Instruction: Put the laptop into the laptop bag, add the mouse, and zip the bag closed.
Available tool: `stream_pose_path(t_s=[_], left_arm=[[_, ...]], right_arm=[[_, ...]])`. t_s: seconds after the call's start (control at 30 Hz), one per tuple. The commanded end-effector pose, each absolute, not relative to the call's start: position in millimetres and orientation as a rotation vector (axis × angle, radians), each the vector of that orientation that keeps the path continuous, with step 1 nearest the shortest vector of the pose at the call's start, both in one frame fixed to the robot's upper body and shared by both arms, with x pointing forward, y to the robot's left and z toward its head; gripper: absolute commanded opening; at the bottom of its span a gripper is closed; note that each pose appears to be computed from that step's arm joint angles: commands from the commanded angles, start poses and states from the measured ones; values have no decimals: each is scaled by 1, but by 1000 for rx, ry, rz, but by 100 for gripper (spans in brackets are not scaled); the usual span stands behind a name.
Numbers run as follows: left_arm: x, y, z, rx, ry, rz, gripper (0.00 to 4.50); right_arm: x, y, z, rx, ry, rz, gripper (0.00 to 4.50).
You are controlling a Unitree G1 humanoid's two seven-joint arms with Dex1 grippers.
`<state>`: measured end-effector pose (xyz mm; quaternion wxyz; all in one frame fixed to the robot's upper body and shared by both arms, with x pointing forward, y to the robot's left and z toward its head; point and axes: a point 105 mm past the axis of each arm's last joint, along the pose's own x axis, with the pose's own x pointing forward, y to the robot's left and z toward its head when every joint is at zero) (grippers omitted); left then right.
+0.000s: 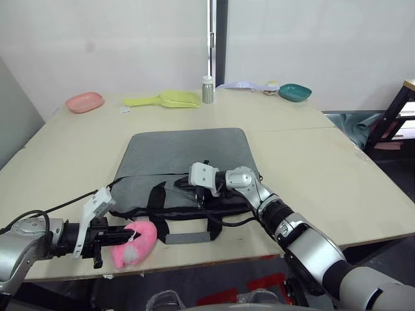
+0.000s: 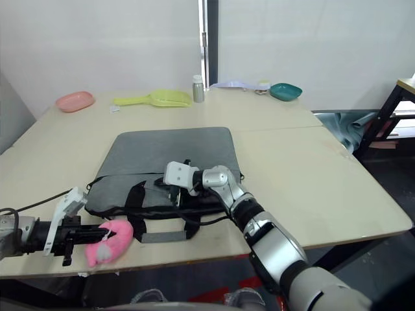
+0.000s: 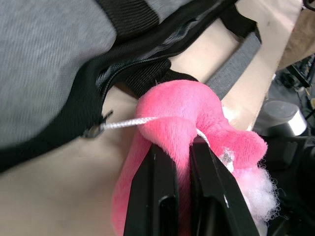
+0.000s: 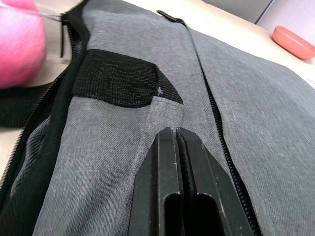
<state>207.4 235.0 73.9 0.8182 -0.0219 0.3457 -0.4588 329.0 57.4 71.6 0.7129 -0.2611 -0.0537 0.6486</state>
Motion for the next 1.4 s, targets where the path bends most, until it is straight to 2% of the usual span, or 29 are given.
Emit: stream_pose_path(t_s=[0.03,0.33,0.47,0.73,0.83,1.07,1.23,1.4], left_arm=[[198,212,70,-94,748,-1071,0],[206,216,67,-87,735,-1022,0],[199,199,72,-142,723,-1088,0],[203,191,71,-163,712,-1069,0],[195,175,80,-239,698,-1139,0],[185,160,82,-263,722,-1211,0],[185,152,86,-285,710,-1243,0],[191,157,80,-264,717,-1199,0]], right_arm=[[319,41,14,-646,147,1459,11],[316,42,12,-654,153,1477,11],[316,43,12,-643,156,1478,11],[317,46,14,-624,152,1471,11],[318,45,14,-619,159,1462,11],[319,45,14,-610,163,1456,11],[319,45,14,-609,166,1455,11],[320,45,15,-610,166,1453,11]])
